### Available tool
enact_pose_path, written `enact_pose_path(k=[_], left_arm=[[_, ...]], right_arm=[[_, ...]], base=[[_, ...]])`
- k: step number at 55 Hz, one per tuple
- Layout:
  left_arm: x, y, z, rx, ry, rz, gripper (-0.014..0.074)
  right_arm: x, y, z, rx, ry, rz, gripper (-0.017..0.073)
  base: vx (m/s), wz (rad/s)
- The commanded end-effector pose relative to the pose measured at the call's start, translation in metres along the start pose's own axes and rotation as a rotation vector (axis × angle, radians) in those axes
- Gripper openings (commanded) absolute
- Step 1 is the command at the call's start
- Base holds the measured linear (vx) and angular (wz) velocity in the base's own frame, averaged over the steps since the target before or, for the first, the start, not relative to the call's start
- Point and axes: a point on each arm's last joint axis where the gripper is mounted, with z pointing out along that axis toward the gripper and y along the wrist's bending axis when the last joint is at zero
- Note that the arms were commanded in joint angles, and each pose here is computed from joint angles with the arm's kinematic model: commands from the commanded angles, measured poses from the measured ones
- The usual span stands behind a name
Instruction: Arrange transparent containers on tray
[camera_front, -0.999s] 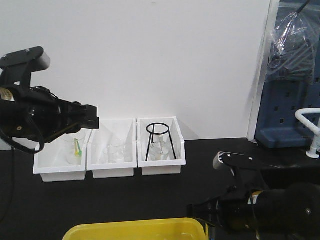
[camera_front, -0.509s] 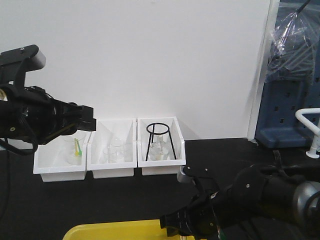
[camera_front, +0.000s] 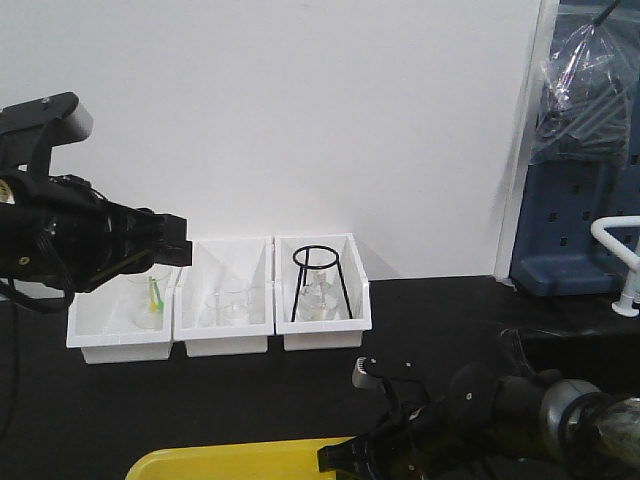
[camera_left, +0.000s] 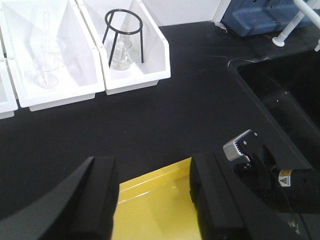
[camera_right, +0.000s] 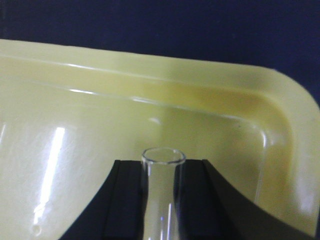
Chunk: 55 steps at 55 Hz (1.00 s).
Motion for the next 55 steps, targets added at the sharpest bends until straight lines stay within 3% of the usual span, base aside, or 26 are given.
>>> enact_pose_path(k=[1, 16, 27, 32, 35, 39, 44, 47, 55], left_arm=[[-0.014, -0.009, -0.021, 0.042, -0.117, 0.003, 0.0454], [-0.013, -0.009, -0.021, 0.040, -0.104, 0.003, 0.0454], [-0.011, -0.008, -0.021, 0.037, -0.085, 0.004, 0.0440], [-0.009, -0.008, -0.021, 0.033, -0.058, 0.030, 0.0383], [-0.006, -0.008, -0.021, 0.030, -0.033, 0.061, 0.0312], [-0.002, -0.007, -0.021, 0.024, 0.011, 0.120, 0.0183], [0.002, -0.007, -0.022, 0.024, 0.058, 0.215, -0.0008], [0.004, -0.007, -0.024, 0.026, 0.073, 0.253, -0.0008], [0.007, -0.008, -0.041, 0.016, 0.054, 0.322, -0.0006]], right_arm=[[-0.021, 0.007, -0.019, 0.003, -0.137, -0.019, 0.0169], [-0.020, 0.004, -0.014, 0.014, -0.139, -0.019, 0.0477], [-0.021, 0.006, -0.019, 0.008, -0.133, -0.059, 0.0551], [-0.024, 0.012, -0.034, -0.007, -0.148, -0.098, 0.0510], [-0.026, 0.017, -0.048, -0.014, -0.161, -0.150, 0.0455], [-0.028, 0.025, -0.073, -0.022, -0.179, -0.219, 0.0330], [-0.029, 0.035, -0.113, -0.015, -0.220, -0.315, 0.0102], [-0.028, 0.040, -0.137, -0.003, -0.249, -0.372, -0.0015], [-0.018, 0.054, -0.215, 0.026, -0.384, -0.465, -0.0013]], base=[[0.00, 0.00], [0.00, 0.00], [0.00, 0.00], [0.00, 0.00], [0.00, 0.00], [0.00, 0.00], [0.00, 0.00], [0.00, 0.00], [0.00, 0.00]])
